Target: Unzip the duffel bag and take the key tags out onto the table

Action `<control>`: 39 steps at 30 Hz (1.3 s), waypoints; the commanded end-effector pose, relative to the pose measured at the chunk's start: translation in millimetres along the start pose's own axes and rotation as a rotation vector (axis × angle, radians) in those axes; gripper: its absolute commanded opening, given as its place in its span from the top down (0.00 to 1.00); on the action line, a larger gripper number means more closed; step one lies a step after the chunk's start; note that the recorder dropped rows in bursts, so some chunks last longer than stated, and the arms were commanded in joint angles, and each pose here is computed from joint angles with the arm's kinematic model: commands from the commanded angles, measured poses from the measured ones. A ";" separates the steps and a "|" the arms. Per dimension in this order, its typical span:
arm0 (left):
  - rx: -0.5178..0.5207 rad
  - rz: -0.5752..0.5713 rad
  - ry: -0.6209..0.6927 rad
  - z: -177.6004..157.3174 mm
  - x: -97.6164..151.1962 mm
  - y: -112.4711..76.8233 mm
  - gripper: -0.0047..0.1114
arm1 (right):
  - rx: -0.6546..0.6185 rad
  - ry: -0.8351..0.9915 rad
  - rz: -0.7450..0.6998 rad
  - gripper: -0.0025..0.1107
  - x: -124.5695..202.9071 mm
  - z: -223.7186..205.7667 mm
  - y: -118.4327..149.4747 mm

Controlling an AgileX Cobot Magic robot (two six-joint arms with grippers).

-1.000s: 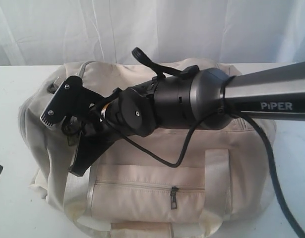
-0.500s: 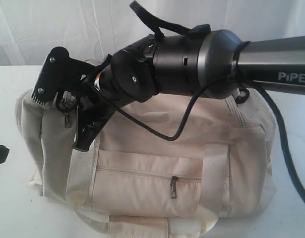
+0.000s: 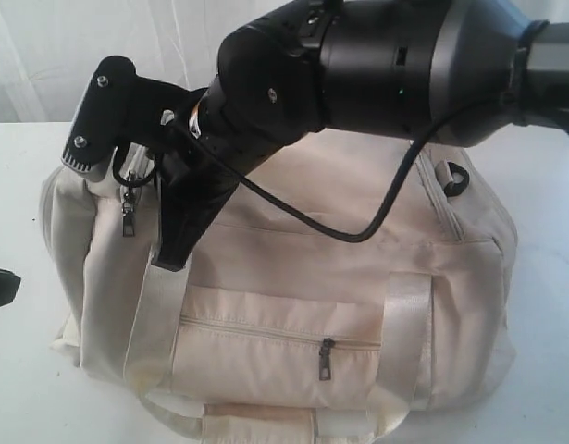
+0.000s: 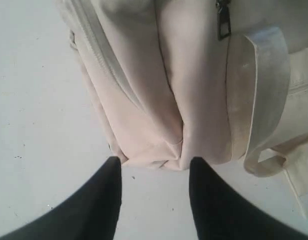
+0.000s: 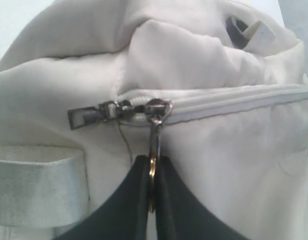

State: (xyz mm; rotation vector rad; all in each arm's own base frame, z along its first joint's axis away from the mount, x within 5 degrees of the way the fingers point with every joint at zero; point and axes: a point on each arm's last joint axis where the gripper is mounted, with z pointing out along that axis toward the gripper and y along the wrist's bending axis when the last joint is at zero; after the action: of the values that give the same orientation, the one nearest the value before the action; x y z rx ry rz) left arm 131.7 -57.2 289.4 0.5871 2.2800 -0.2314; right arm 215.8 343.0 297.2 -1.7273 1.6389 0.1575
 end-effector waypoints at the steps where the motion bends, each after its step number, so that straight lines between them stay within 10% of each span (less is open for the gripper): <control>1: 0.014 -0.003 0.015 1.3 2.9 -1.7 0.54 | 0.020 -0.040 0.099 0.98 -6.2 -13.4 -3.7; 39: 0.107 0.031 -0.150 31.2 -24.4 -14.8 0.38 | -0.010 0.016 0.088 0.98 -4.7 -13.0 -3.3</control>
State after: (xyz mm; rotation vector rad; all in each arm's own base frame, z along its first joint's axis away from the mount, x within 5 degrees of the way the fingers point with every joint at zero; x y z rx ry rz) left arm 155.4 -85.1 292.5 0.6370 2.0900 -0.3492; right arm 211.1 337.8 302.9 -1.6604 1.7817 0.2135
